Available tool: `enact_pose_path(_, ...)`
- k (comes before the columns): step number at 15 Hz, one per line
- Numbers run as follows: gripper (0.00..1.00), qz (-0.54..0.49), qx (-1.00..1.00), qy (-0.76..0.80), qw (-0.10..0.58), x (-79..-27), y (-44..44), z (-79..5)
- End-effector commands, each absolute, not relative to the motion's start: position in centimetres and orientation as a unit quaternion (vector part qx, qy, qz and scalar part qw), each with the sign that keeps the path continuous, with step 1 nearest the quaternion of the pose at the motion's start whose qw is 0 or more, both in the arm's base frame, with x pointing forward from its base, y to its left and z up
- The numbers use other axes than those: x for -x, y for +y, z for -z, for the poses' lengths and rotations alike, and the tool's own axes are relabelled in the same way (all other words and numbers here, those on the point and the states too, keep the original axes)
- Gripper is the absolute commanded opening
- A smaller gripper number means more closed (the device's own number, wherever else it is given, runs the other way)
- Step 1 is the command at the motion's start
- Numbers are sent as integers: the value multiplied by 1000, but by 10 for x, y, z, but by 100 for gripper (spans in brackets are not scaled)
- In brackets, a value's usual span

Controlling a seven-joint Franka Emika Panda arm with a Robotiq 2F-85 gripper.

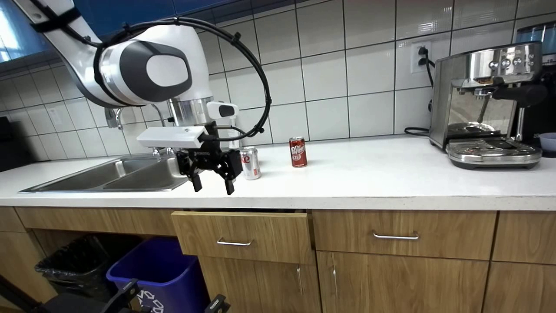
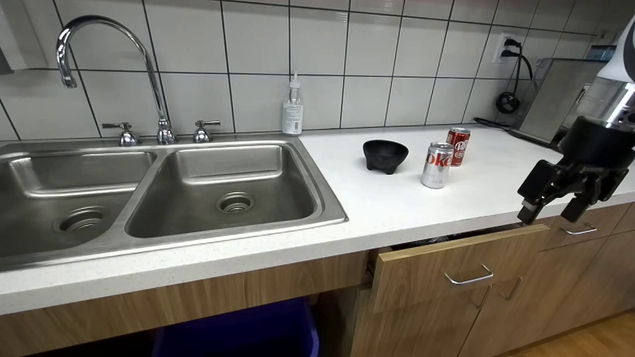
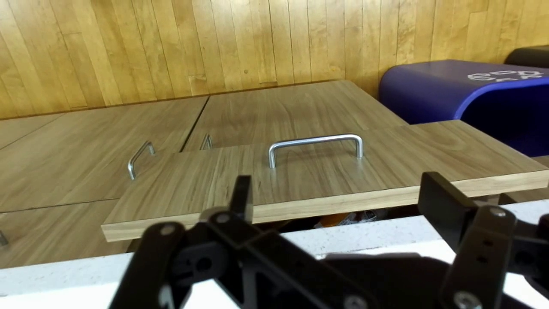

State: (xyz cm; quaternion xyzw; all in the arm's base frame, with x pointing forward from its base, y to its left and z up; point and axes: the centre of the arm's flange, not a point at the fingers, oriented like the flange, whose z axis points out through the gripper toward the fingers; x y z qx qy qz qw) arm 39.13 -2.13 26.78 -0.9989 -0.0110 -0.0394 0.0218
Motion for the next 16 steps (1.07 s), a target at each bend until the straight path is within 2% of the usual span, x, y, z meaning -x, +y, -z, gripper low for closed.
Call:
enact_pose_path(1,100,31,999,-11,19,-385,-24,-286)
enact_pose_path(16,100,32,999,-16,23,-388,-26,-275)
